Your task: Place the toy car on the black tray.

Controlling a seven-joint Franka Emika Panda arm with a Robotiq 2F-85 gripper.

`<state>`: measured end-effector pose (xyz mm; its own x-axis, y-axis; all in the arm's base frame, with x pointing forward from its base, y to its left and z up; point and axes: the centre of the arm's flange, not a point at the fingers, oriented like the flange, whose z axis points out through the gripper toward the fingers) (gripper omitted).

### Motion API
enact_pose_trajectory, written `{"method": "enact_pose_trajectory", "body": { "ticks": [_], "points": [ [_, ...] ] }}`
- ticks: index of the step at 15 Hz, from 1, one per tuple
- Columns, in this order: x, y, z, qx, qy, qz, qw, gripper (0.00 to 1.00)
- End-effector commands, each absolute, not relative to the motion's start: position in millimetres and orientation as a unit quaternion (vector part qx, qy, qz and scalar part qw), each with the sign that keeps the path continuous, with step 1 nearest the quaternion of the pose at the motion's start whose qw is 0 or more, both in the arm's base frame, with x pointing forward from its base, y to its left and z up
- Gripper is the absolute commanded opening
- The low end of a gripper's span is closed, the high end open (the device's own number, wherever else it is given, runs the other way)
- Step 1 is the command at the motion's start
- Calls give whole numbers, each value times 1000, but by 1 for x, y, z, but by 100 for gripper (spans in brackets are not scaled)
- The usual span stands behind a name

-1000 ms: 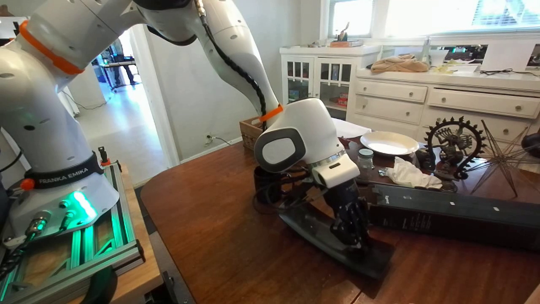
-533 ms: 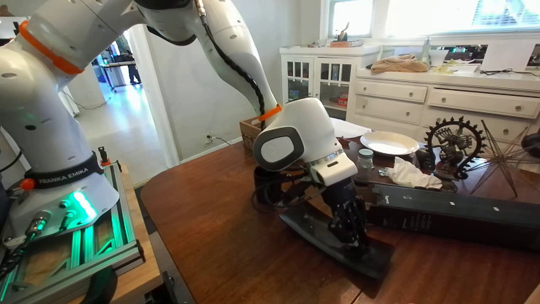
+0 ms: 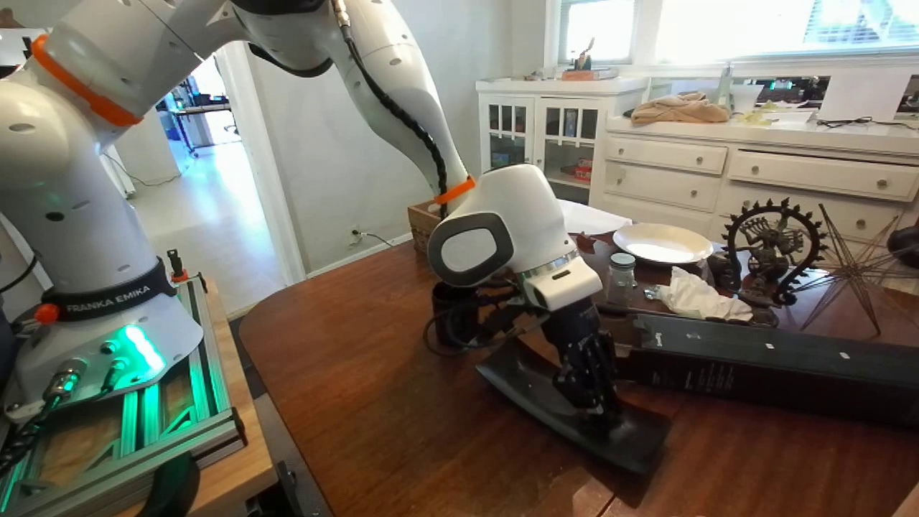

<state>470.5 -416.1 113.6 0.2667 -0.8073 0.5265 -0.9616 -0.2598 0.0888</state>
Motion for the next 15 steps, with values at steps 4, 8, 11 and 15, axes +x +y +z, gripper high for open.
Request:
{"method": "enact_pose_trajectory", "body": {
  "ticks": [4,8,11,15],
  "points": [
    [464,-396,106,765,-588,170,202,7],
    [463,-392,105,761,-592,167,206,7],
    [463,-389,105,758,-596,167,208,7],
    [461,-387,104,755,-598,166,210,7]
  ]
}}
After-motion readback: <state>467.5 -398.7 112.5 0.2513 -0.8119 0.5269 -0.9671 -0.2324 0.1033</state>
